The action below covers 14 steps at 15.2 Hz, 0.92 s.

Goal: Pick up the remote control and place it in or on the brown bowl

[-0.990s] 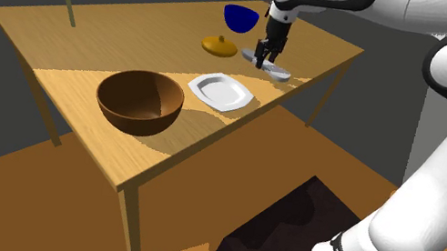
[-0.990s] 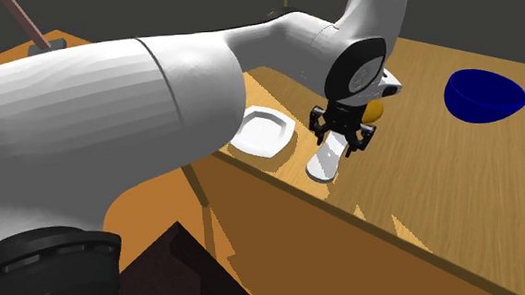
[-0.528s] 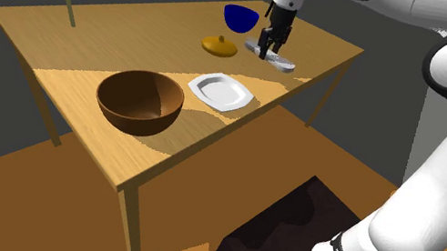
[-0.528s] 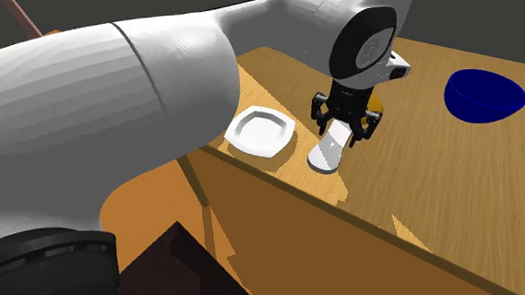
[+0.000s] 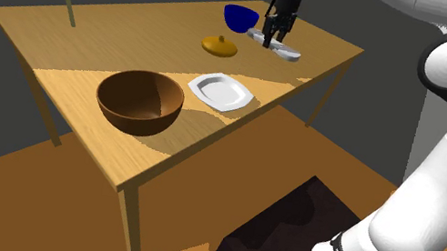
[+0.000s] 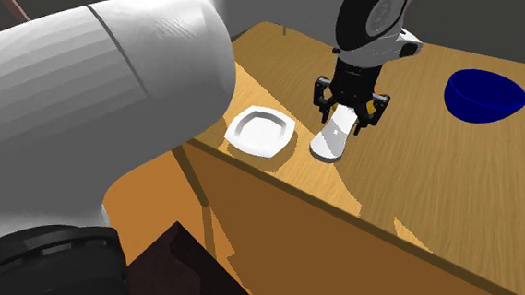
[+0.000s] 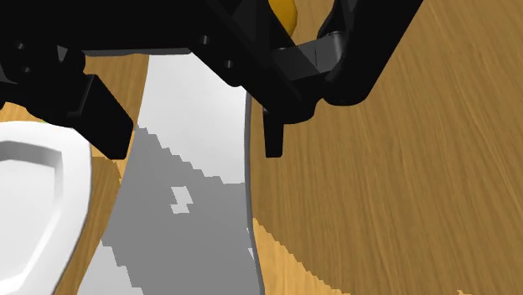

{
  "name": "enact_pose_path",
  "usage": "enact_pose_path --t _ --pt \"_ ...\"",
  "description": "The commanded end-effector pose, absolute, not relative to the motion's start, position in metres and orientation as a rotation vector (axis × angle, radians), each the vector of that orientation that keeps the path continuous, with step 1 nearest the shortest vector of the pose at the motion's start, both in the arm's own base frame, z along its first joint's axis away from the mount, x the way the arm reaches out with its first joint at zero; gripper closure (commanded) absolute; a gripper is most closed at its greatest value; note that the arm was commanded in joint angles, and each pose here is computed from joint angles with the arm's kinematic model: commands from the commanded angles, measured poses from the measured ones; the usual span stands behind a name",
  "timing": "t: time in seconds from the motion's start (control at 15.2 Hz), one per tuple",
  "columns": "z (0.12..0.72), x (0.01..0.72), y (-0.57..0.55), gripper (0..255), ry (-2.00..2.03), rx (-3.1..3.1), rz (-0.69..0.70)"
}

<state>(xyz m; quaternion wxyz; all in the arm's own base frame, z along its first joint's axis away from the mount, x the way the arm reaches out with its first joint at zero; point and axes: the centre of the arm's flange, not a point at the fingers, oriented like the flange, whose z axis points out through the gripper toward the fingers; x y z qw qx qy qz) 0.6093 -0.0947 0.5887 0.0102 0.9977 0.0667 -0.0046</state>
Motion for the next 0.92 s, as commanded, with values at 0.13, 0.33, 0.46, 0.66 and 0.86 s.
enact_pose_path --t 0.13,0.33,0.46,0.66,0.86 --pt "0.610 0.609 -0.096 255 0.209 3.114 -0.015" --pt "0.623 0.609 -0.096 255 0.209 3.114 -0.015" --pt "0.623 0.605 -0.070 255 0.209 3.114 -0.015" --pt "0.623 0.599 -0.031 255 0.209 3.114 -0.015" --pt "0.624 0.592 0.008 255 0.209 3.114 -0.015"
